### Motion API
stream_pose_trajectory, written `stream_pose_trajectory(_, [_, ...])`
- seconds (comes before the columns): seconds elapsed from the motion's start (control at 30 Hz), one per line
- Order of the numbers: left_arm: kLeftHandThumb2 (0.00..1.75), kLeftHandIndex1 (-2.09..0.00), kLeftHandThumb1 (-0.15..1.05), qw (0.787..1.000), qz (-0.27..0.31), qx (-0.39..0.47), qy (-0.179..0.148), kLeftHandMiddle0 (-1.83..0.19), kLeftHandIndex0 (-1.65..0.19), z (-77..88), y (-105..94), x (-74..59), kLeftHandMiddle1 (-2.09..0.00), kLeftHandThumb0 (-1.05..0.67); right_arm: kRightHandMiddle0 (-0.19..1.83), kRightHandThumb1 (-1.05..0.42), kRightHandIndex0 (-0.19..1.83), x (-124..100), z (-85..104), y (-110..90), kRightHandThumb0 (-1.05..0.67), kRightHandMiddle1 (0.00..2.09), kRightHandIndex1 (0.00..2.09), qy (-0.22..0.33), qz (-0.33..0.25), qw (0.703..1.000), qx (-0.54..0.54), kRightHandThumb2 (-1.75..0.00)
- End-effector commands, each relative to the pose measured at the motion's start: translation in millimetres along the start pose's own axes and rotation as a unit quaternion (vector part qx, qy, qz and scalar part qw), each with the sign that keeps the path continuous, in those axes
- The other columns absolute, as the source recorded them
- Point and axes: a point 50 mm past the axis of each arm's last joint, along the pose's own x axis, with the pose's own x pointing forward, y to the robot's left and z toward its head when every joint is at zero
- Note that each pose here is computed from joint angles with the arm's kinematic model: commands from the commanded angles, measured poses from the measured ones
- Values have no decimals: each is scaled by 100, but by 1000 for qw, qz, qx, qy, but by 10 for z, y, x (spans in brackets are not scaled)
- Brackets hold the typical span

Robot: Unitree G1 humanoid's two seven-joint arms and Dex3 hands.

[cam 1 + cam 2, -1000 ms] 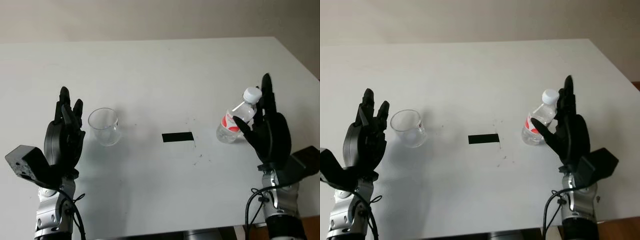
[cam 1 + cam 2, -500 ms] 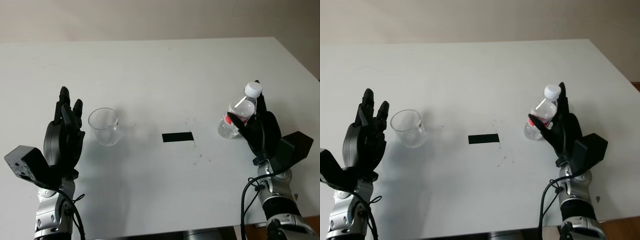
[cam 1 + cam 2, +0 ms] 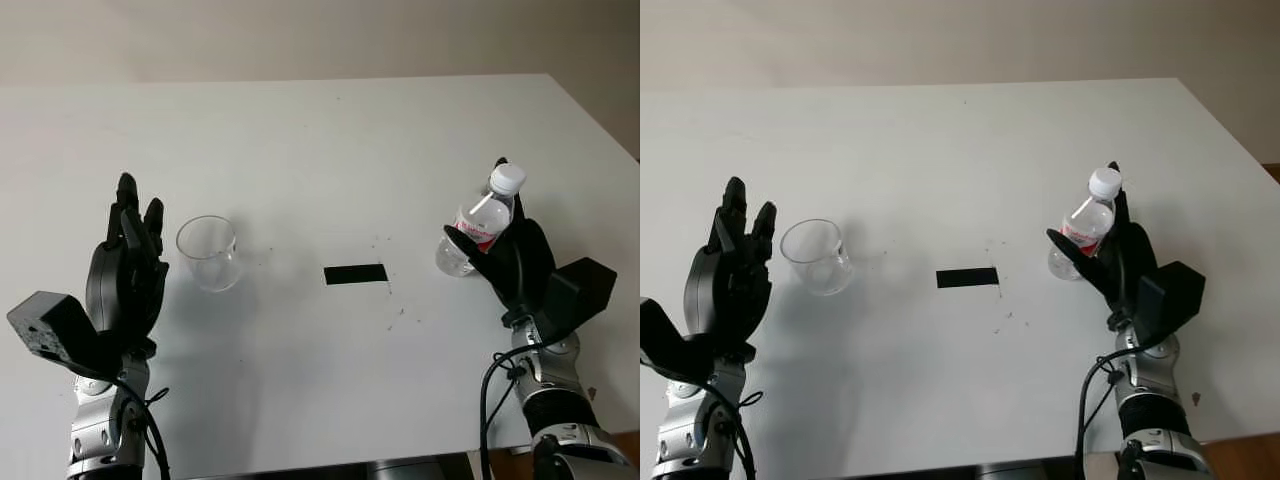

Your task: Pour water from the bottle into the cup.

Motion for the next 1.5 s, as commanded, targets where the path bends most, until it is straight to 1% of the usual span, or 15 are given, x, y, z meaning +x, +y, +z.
stream_pose_trajectory(0.0, [72,0,105,1000,3,2,-4,19,9,6,7,-14,-35,-89,58,-82,61,-31,19,25,-56,29,18,-18,-2,1000,5,-5])
stream_pose_trajectory(0.03, [72,0,105,1000,3,2,-4,19,9,5,4,-13,-36,-89,67,-83,68,-31,33,35,-52,39,26,-25,-3,1000,1,-5])
stream_pose_trajectory(0.07, [73,0,105,1000,3,1,-4,19,9,4,0,-13,-36,-89,68,-84,63,-32,42,39,-46,66,64,-29,-3,1000,-4,-5])
stream_pose_trajectory(0.17, [73,0,105,1000,4,2,-4,19,10,5,-10,-15,-35,-89,48,-86,49,-26,63,62,-42,128,126,-34,-6,999,-26,-6])
stream_pose_trajectory(0.2, [73,0,105,1000,5,1,-4,19,10,2,-11,-13,-35,-89,45,-87,47,-25,72,70,-42,137,136,-36,-5,999,-33,-6])
stream_pose_trajectory(0.27, [72,0,105,1000,6,-2,-6,19,10,-4,-13,-11,-36,-89,37,-91,48,-24,85,81,-44,168,170,-37,-4,999,-40,-6])
stream_pose_trajectory(0.37, [73,0,105,1000,6,1,-9,19,12,-13,-10,-10,-35,-89,27,-95,50,-21,95,94,-42,200,201,-34,8,999,-37,-6])
stream_pose_trajectory(0.43, [74,0,105,1000,7,1,-9,19,12,-9,-14,-9,-34,-89,23,-97,51,-22,100,101,-41,207,207,-29,16,999,-43,-6])
stream_pose_trajectory(0.53, [74,0,105,1000,6,1,-10,19,12,-14,-7,-8,-34,-89,19,-100,32,-24,106,114,-39,209,209,-18,20,998,-53,-6])
stream_pose_trajectory(0.63, [75,0,105,1000,7,2,-9,19,12,-22,-4,-7,-34,-89,16,-102,23,-18,118,136,-35,209,209,-12,26,998,-52,-6])
stream_pose_trajectory(0.77, [76,0,105,1000,6,2,-9,19,12,-18,-18,-4,-34,-88,12,-104,25,53,155,204,-34,209,209,-4,40,997,-64,-6])
stream_pose_trajectory(1.1, [74,0,105,1000,6,-3,-10,19,8,-41,-51,-8,-38,-89,9,-105,23,679,526,668,-27,209,209,-40,104,982,-155,-13])
stream_pose_trajectory(1.2, [74,0,105,1000,6,-3,-10,19,8,-42,-61,-11,-38,-88,22,-105,39,896,674,850,-23,209,209,-37,123,978,-162,-15])
stream_pose_trajectory(1.37, [74,0,105,1000,8,-3,-9,19,9,-57,-71,-12,-34,-89,77,-105,85,1148,929,1133,-19,209,209,-41,148,969,-195,-16])
stream_pose_trajectory(1.47, [75,0,105,1000,9,-5,-8,19,10,-67,-77,-12,-33,-88,88,-105,93,1223,1042,1262,-19,209,209,-46,164,961,-219,-18])
